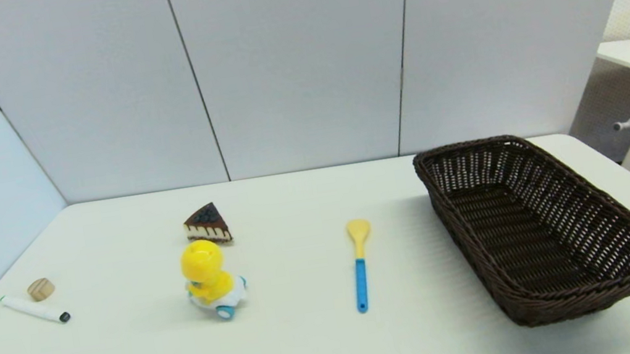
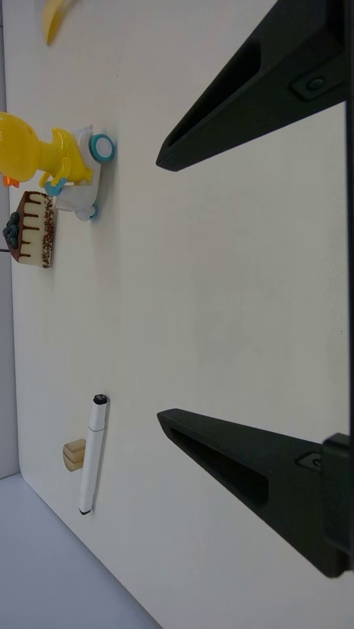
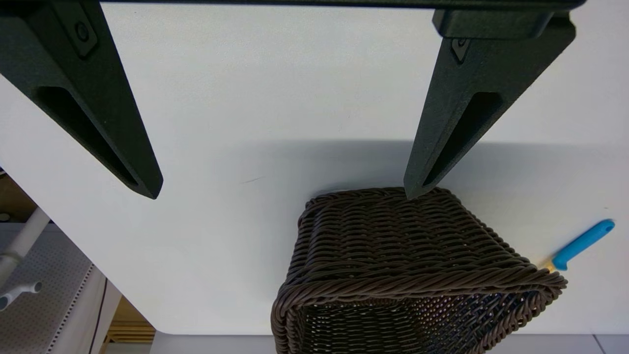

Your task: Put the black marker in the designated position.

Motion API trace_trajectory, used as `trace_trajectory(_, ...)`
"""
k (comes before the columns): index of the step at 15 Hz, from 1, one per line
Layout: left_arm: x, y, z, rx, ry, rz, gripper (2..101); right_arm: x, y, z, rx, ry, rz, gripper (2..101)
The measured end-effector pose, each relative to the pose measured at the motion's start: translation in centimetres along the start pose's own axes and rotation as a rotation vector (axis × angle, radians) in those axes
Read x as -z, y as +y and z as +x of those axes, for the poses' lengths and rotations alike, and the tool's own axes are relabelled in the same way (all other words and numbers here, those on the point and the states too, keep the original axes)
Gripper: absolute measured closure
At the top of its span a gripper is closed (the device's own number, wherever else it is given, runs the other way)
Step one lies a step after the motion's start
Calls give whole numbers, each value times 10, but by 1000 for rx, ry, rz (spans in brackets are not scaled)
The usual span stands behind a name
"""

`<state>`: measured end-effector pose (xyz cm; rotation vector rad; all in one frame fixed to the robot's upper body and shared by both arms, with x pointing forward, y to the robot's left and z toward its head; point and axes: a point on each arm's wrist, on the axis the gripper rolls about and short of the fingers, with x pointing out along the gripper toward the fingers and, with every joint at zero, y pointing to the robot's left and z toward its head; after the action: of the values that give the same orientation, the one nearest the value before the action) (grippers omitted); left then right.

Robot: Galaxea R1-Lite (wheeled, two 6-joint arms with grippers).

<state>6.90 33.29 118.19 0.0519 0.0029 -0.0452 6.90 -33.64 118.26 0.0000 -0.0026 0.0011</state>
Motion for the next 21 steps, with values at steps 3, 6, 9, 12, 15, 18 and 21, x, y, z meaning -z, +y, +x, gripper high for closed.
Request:
trace_trajectory(3,0,0,0,0,0,0,54,0,0,0,0,0,0,50)
trace_trajectory(6,0,0,0,0,0,0,54,0,0,0,0,0,0,50)
trace_trajectory(9,0,0,0,0,0,0,54,0,0,0,0,0,0,50)
trace_trajectory(12,0,0,0,1,0,0,54,0,0,0,0,0,0,50)
trace_trajectory(15,0,0,0,0,0,0,54,0,0,0,0,0,0,50)
trace_trajectory(18,0,0,0,1,0,0,54,0,0,0,0,0,0,50)
trace_trajectory(21,0,0,0,0,0,0,54,0,0,0,0,0,0,50)
